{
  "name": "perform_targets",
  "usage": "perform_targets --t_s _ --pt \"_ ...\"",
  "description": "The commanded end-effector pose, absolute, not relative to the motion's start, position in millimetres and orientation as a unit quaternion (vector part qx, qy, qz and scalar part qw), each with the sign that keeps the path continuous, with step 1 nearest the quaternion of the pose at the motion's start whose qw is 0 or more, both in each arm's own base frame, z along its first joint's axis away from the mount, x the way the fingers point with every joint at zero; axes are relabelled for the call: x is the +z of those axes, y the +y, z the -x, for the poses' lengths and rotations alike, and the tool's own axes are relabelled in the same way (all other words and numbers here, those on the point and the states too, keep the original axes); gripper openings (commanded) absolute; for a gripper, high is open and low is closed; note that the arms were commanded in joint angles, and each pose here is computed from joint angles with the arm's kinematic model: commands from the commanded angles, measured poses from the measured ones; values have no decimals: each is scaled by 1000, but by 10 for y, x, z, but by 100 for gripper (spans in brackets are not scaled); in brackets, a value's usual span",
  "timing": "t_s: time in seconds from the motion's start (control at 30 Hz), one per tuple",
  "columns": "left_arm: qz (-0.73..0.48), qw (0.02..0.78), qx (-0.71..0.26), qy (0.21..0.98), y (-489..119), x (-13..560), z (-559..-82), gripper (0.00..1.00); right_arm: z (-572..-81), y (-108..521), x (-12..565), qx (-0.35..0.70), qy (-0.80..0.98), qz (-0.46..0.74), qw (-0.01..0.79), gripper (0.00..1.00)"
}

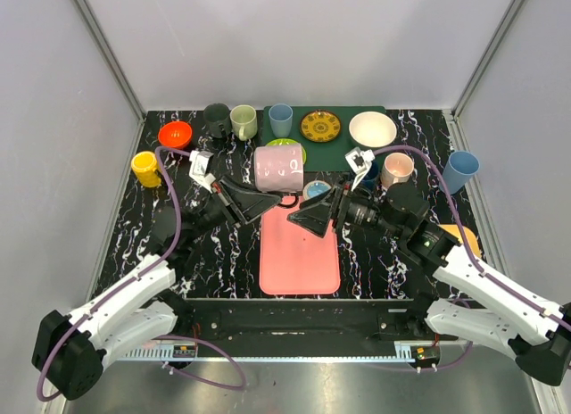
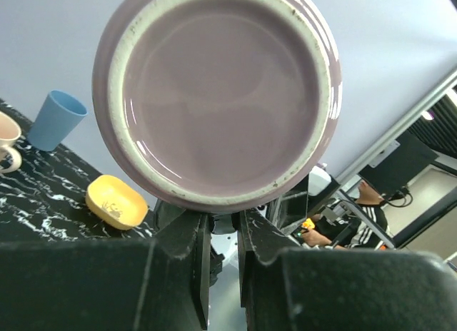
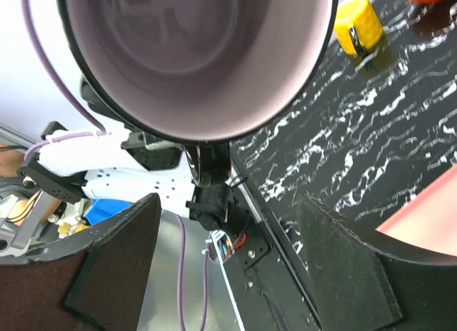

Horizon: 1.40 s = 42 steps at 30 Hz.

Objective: Turn the mug right side up

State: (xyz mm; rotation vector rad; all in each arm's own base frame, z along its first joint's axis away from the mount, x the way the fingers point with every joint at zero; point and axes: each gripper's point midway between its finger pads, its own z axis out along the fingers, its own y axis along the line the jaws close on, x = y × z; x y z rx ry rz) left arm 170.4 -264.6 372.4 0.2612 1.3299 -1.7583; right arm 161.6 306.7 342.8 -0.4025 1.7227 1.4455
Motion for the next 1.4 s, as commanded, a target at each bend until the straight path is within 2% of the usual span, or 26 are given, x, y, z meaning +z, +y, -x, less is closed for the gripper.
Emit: perform_targets --t_s 0.0,0.13,0.37,0.5,0.63,0.73,0.83,0.93,1.03,1.1,1.17,1.37 --pt "-139 474 -752 436 -2495 4186 -1418 0 -1636 3073 3924 611 618 160 468 81" --pt "-143 470 -752 440 -2507 4157 -1408 0 -1636 3112 4031 620 607 173 466 77" --pt "-146 460 -750 452 -2540 4080 -1413 0 -1704 3229 3984 626 611 181 448 63" --pt "-154 450 -743 470 -2600 3993 -1424 0 -1724 3274 3990 635 608 190 437 49" --pt "-172 436 -743 478 -2657 3933 -1394 0 -1740 3273 4043 647 598 199 430 41" --pt "-175 431 -741 484 -2682 3884 -1398 0 -1735 3296 4035 658 597 208 408 39" --pt "-177 429 -742 484 -2693 3865 -1388 0 -1711 3315 4014 665 599 214 392 46" --pt "-179 430 -741 484 -2706 3859 -1390 0 -1721 3326 3997 663 603 215 387 47" --pt "-182 426 -742 485 -2738 3851 -1382 0 -1745 3368 3946 661 613 217 375 32" --pt "-184 424 -743 485 -2756 3845 -1371 0 -1758 3380 3920 661 616 213 371 12" --pt "-186 423 -743 485 -2764 3838 -1362 0 -1766 3376 3907 661 618 210 370 0" --pt "-183 422 -734 500 -2779 3756 -1397 0 -1756 3257 3932 648 618 203 396 0"
